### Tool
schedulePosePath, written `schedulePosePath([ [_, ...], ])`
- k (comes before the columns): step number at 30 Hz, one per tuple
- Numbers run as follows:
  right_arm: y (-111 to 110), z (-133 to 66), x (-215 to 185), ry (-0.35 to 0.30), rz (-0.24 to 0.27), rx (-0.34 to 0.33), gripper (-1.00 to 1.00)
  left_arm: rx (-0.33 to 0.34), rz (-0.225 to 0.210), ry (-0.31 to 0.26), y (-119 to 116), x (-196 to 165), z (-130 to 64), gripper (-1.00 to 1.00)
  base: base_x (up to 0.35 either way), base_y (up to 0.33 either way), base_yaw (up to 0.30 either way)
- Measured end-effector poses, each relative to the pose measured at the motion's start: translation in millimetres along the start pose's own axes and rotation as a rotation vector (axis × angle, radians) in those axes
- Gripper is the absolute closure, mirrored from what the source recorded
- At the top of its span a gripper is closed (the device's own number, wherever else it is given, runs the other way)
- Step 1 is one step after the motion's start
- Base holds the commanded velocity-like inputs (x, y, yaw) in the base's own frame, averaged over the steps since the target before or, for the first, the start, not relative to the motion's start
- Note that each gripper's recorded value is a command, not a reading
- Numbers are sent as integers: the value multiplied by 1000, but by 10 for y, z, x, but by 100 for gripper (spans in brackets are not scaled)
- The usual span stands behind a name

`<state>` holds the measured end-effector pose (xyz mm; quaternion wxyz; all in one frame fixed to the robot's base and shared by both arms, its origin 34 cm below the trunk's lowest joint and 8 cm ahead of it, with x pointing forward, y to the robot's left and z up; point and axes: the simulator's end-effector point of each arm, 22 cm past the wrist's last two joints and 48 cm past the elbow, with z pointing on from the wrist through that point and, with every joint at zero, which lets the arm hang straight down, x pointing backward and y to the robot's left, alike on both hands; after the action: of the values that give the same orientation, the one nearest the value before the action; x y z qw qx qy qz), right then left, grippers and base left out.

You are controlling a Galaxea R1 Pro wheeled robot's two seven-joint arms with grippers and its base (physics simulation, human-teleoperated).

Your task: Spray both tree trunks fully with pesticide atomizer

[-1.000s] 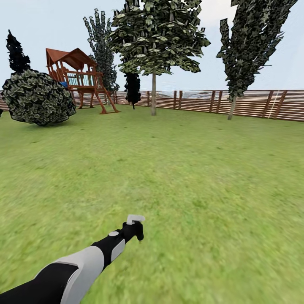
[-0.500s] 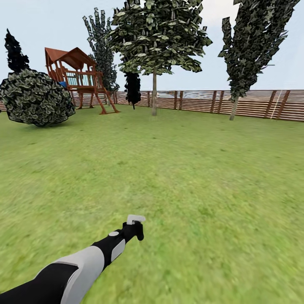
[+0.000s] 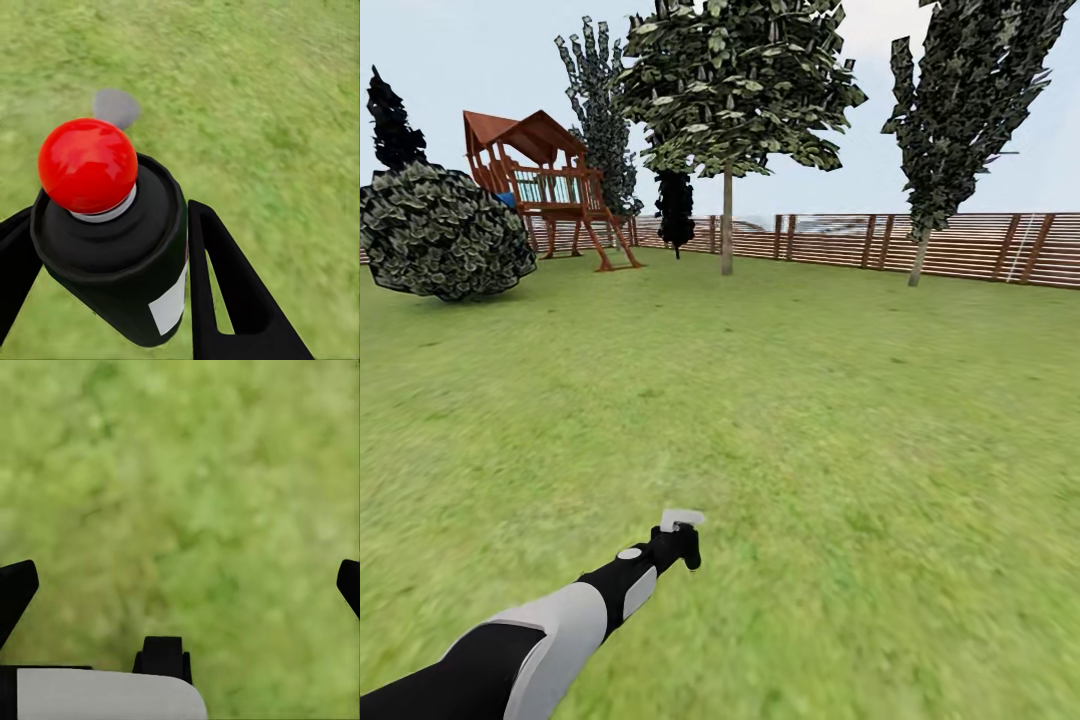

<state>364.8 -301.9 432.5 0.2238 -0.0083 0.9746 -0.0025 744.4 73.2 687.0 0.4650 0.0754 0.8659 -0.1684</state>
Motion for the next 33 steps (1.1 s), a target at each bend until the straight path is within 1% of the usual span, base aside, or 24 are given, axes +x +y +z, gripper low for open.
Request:
schedulePosePath([
  [33, 0, 0, 0, 0, 1, 0, -100, -1, -1, -2, 2, -4, 0, 100, 344, 104, 0],
])
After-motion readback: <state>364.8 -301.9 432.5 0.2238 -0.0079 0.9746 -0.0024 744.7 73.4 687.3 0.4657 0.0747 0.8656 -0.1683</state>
